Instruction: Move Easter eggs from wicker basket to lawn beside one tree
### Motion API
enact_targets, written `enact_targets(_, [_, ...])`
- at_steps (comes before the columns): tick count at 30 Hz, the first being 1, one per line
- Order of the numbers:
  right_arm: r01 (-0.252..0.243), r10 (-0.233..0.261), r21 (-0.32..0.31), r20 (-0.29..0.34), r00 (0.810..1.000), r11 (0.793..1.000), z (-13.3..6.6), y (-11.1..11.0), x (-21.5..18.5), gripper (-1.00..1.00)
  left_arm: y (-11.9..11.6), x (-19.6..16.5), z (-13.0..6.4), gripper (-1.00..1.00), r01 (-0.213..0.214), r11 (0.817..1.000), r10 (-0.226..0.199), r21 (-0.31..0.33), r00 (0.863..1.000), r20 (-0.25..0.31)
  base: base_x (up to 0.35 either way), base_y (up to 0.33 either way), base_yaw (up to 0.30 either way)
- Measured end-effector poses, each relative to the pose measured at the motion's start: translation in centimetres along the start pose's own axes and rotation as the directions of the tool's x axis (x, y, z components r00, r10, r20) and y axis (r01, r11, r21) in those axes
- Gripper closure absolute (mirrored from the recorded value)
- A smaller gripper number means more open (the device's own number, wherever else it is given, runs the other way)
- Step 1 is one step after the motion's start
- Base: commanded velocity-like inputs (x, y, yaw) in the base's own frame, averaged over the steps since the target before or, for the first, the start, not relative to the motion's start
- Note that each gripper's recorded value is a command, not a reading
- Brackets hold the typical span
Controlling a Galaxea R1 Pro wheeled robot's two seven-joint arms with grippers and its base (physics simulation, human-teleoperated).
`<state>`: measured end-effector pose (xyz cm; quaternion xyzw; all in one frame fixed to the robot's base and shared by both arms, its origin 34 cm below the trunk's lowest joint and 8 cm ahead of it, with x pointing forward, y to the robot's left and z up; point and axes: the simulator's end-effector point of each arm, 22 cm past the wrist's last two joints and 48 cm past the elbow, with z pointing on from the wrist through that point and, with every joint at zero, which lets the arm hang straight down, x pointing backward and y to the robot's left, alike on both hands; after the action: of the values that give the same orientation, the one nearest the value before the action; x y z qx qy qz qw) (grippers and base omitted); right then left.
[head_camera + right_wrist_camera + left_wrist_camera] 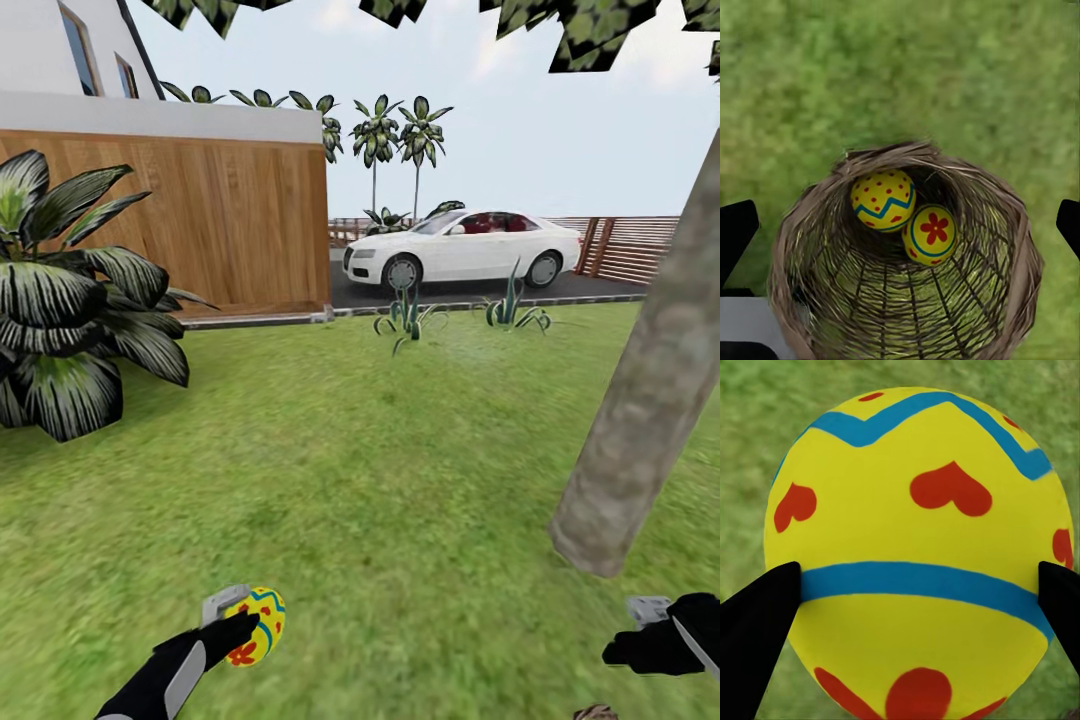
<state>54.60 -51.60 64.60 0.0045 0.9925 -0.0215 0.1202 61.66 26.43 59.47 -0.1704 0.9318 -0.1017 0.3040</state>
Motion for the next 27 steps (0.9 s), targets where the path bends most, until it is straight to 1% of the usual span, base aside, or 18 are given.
enact_targets(1, [0.0,0.0,-0.001,0.0,1.0,1.0,0.02,0.07,-0.02,-1.0,0.06,-0.81,-0.02,1.0,-0.004,1.0,0.004,-0.001,0.999,0.036,0.27,0.218,0.0])
enact_targets(7, [0.005,-0.005,-0.001,0.0,1.0,1.0,0.07,0.2,-0.02,-1.0,0.07,-0.85,-0.03,1.0,-0.004,1.0,0.004,-0.001,0.999,0.037,0.282,0.207,0.0])
enact_targets(10, [0.006,-0.006,-0.001,0.0,1.0,1.0,0.05,0.18,-0.07,-1.0,0.02,-0.88,0.0,1.0,-0.004,1.0,0.004,0.0,0.999,0.039,0.128,0.065,-0.082])
enact_targets(13, [-0.001,0.001,-0.01,0.01,1.0,1.0,-0.17,0.23,-0.4,-1.0,-0.16,-0.9,0.0,1.0,-0.004,1.0,0.004,0.002,0.999,0.041,0.013,0.007,-0.265])
enact_targets(18, [-0.007,0.007,-0.008,0.012,1.0,1.0,-0.45,-0.21,-0.43,-1.0,-0.23,-1.0,-0.06,1.0,-0.004,1.0,0.004,0.003,0.999,0.043,0.001,0.0,-0.291])
enact_targets(22, [-0.035,0.035,-0.015,0.027,0.999,0.999,-0.72,-0.4,-0.79,-1.0,-0.36,-1.06,-0.1,1.0,-0.005,1.0,0.005,0.005,0.999,0.045,0.0,0.0,-0.293])
enact_targets(27, [-0.039,0.039,-0.014,0.03,0.999,0.999,-0.9,-0.58,-0.86,-1.0,-0.43,-1.17,-0.17,1.0,-0.006,1.0,0.005,0.006,0.999,0.047,0.0,0.0,-0.293])
